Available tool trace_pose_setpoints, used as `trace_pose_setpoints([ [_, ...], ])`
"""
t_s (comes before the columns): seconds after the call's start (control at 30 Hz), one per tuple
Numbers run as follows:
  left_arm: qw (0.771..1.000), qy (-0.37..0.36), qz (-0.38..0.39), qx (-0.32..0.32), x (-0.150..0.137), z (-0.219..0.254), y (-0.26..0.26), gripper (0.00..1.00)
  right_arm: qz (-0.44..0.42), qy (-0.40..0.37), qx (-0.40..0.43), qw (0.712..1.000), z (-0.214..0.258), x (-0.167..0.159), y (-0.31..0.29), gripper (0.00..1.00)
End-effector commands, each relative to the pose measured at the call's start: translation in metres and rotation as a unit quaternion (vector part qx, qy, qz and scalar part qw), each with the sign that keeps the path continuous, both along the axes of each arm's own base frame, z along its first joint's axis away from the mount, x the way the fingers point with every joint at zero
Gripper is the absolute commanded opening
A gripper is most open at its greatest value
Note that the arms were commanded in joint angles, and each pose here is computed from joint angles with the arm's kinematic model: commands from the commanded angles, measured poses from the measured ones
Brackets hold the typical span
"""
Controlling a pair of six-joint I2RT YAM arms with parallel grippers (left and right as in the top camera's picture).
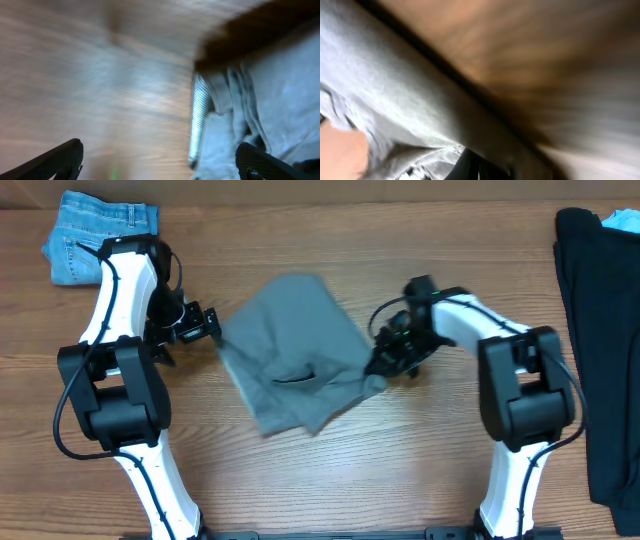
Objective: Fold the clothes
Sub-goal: 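Grasp the lower edge of the shorts with the right gripper, then fold the shorts upward with the right gripper and press flat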
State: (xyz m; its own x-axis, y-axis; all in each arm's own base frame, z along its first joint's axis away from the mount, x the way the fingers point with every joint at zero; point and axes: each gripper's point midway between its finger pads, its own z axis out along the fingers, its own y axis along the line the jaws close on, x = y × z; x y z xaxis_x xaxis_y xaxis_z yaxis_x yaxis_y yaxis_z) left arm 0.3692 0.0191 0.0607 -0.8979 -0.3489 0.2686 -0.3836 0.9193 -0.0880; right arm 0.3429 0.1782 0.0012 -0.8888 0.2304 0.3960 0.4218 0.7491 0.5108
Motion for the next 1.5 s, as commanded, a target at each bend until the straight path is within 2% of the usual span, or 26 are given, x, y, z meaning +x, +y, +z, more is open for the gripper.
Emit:
trace_pose_setpoints([
  [0.0, 0.998, -0.044, -0.024, -0.036, 0.013, 0.017, -0.024, 1.00, -0.008, -0.043, -0.099, 0.994, -0.006, 0.020, -0.055, 0.04],
  [0.1, 0.998, -0.051, -0.032, -0.035, 0.017, 0.017, -0.031, 1.00, -0.006, -0.075, -0.118, 0.990, 0.024, 0.023, -0.062, 0.05],
  [0.23, 0.997, -0.056, -0.035, -0.034, 0.019, 0.016, -0.034, 1.00, -0.006, -0.124, -0.136, 0.983, 0.070, 0.022, -0.065, 0.20],
  [0.3, 0.997, -0.059, -0.035, -0.034, 0.021, 0.016, -0.034, 1.00, -0.007, -0.165, -0.151, 0.975, 0.102, 0.021, -0.068, 0.60],
  [0.37, 0.997, -0.059, -0.035, -0.034, 0.021, 0.016, -0.034, 1.00, -0.002, -0.196, -0.148, 0.969, 0.122, 0.019, -0.066, 0.73],
  [0.47, 0.997, -0.060, -0.035, -0.034, 0.021, 0.016, -0.034, 1.00, 0.085, -0.273, -0.139, 0.948, 0.144, 0.016, -0.052, 0.75],
  [0.57, 0.997, -0.066, -0.036, -0.033, 0.024, 0.016, -0.034, 1.00, 0.149, -0.295, -0.165, 0.929, 0.138, 0.011, -0.043, 0.77],
  [0.7, 0.996, -0.074, -0.037, -0.033, 0.028, 0.015, -0.035, 1.00, 0.207, -0.308, -0.199, 0.907, 0.130, 0.005, -0.026, 0.93],
  [0.8, 0.996, -0.073, -0.039, -0.033, 0.028, 0.015, -0.036, 1.00, 0.236, -0.313, -0.197, 0.899, 0.121, -0.003, -0.005, 0.97],
  [0.97, 0.996, -0.070, -0.039, -0.033, 0.026, 0.015, -0.036, 1.00, 0.282, -0.294, -0.180, 0.895, 0.099, -0.020, 0.027, 0.97],
  [1.13, 0.996, -0.070, -0.039, -0.033, 0.026, 0.015, -0.036, 1.00, 0.316, -0.270, -0.110, 0.903, 0.083, -0.042, 0.067, 0.96],
  [1.23, 0.996, -0.069, -0.039, -0.033, 0.025, 0.016, -0.036, 1.00, 0.336, -0.242, -0.082, 0.907, 0.061, -0.057, 0.092, 0.83],
  [1.27, 0.996, -0.068, -0.039, -0.033, 0.025, 0.016, -0.037, 1.00, 0.337, -0.228, -0.086, 0.909, 0.051, -0.061, 0.095, 0.72],
  [1.3, 0.996, -0.068, -0.040, -0.033, 0.025, 0.016, -0.037, 1.00, 0.336, -0.220, -0.088, 0.912, 0.046, -0.063, 0.096, 0.66],
  [1.4, 0.996, -0.068, -0.043, -0.034, 0.025, 0.016, -0.038, 1.00, 0.324, -0.179, -0.096, 0.924, 0.029, -0.073, 0.098, 0.37],
  [1.47, 0.996, -0.069, -0.043, -0.034, 0.025, 0.016, -0.038, 1.00, 0.329, -0.150, -0.057, 0.931, 0.027, -0.089, 0.110, 0.25],
])
